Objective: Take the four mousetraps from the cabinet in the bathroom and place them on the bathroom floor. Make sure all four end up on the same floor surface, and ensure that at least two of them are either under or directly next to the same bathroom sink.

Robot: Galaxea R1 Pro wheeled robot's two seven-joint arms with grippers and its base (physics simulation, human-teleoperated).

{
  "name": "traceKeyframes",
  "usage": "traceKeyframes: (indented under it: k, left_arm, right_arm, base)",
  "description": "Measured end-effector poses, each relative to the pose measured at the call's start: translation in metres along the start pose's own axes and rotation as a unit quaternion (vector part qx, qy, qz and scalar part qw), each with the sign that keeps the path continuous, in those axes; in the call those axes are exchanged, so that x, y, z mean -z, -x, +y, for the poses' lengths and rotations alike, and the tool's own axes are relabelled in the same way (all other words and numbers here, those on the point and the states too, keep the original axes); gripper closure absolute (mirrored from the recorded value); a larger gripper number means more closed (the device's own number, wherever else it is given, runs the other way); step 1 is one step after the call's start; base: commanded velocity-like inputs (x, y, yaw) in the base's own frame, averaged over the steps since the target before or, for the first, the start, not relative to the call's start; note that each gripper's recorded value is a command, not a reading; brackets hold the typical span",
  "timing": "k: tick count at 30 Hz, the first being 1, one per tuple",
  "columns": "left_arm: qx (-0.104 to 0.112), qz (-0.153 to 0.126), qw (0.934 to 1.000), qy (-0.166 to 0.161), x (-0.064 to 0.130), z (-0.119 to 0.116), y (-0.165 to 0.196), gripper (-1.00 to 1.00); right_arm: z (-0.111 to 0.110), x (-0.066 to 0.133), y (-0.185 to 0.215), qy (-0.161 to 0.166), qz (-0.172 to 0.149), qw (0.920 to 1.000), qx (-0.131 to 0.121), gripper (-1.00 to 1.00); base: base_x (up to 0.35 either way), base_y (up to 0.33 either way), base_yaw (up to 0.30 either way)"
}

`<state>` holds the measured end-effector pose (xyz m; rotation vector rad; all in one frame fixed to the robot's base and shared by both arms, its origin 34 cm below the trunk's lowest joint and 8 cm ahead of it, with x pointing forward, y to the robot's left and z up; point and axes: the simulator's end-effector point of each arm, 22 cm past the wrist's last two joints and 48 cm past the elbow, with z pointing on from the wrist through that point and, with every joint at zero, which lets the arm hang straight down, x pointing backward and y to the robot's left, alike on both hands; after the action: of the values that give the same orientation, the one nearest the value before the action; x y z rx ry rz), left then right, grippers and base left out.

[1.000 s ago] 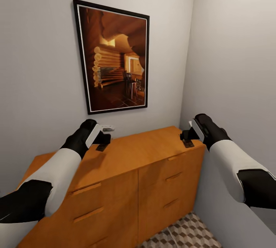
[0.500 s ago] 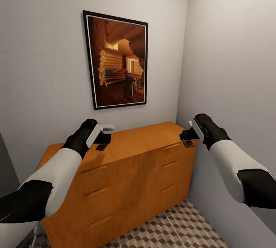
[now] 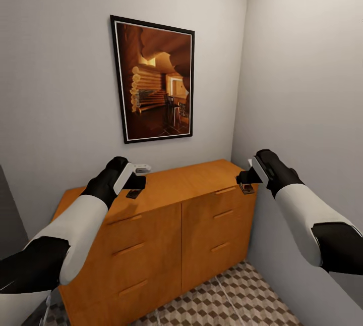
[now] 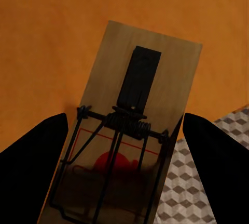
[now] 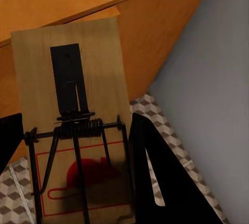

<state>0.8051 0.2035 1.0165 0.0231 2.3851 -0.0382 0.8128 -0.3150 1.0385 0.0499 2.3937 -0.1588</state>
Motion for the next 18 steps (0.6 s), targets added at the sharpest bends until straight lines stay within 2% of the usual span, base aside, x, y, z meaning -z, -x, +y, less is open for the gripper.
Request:
traceKeyframes:
  k: [7,8,9,11,18]
  left_arm:
    - [0.0,-0.003,0.9999,0.01,0.0,0.005,0.001,1.0]
    - [-0.001,-0.012,0.9943,0.106,0.009,0.043,0.007,1.0]
    - [0.004,-0.012,0.9938,0.11,0.01,0.046,0.008,1.0]
    - [0.005,-0.012,0.9935,0.113,0.01,0.049,0.007,1.0]
    - [0.006,-0.015,0.9933,0.115,0.011,0.049,0.01,1.0]
  right_arm:
    - [0.0,0.0,0.0,0.0,0.0,1.0,0.0,1.0]
    - [0.035,0.003,0.002,0.022,-0.002,0.9997,0.011,1.0]
    - [0.067,0.006,0.002,0.044,-0.003,0.9989,0.019,1.0]
    - [0.092,0.01,0.002,0.052,-0.006,0.998,0.035,1.0]
    - [0.108,0.013,0.003,0.058,-0.008,0.9973,0.043,1.0]
  base:
    - [0.0,0.0,0.0]
    - [0.0,0.0,0.0]
    - [-0.007,0.0,0.0]
    - [-0.088,-0.014,0.0]
    - [-0.26,-0.086,0.0]
